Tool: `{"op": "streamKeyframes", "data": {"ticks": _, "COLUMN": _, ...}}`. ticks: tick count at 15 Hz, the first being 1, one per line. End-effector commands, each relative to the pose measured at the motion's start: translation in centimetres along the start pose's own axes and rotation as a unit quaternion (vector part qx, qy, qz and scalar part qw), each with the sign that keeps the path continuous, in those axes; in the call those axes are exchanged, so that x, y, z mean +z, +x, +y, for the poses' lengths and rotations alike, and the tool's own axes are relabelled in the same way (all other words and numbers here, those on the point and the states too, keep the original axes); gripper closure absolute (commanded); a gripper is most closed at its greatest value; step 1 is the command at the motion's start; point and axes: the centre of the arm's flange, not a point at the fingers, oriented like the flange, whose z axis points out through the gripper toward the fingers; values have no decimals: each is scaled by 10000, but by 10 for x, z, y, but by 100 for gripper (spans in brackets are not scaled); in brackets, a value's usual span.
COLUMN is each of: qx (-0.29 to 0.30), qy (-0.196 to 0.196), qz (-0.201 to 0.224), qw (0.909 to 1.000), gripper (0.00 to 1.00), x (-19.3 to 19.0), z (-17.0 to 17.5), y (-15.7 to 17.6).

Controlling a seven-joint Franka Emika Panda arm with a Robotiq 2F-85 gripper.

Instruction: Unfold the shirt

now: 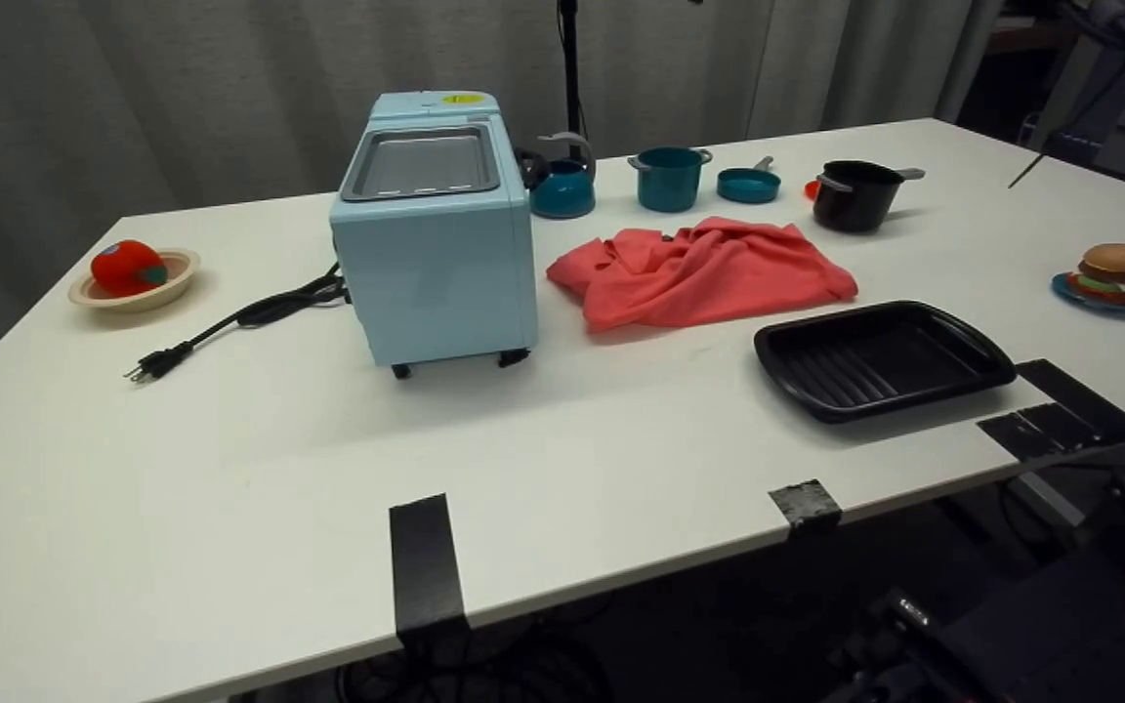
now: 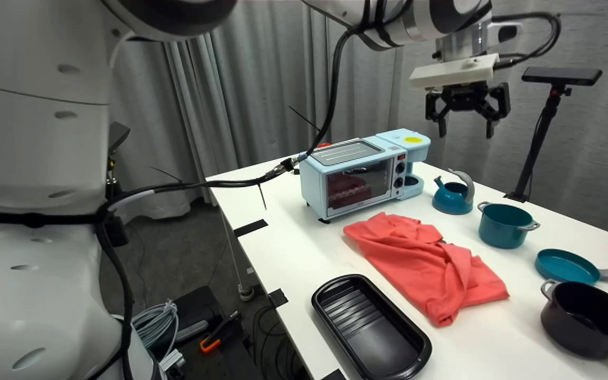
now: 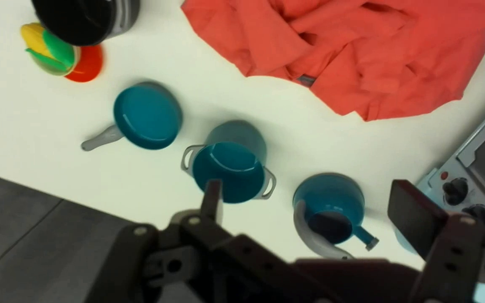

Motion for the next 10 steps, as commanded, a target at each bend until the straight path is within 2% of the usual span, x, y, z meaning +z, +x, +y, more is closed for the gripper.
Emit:
{"op": "streamKeyframes", "data": {"ticks": 1, "qx": -161, "qy": 513, "qz": -568, "qw": 9969, "gripper": 0, "x": 59, "z": 2, "y": 69}}
{"op": "streamKeyframes", "data": {"ticks": 4, "qx": -325, "qy": 661, "qz": -1115, "qw": 9910, "gripper": 0, "x": 110, "z": -10, "y": 75}}
{"op": "streamKeyframes", "data": {"ticks": 6, "qx": -412, "qy": 742, "qz": -1464, "qw": 9856, "gripper": 0, "x": 127, "z": -14, "y": 75}}
{"op": "streamKeyframes", "data": {"ticks": 7, "qx": -282, "qy": 582, "qz": -1266, "qw": 9898, "gripper": 0, "x": 123, "z": -26, "y": 21}}
{"op": "streamKeyframes", "data": {"ticks": 10, "qx": -289, "qy": 591, "qz": -1324, "qw": 9890, "gripper": 0, "x": 133, "z": -28, "y": 21}}
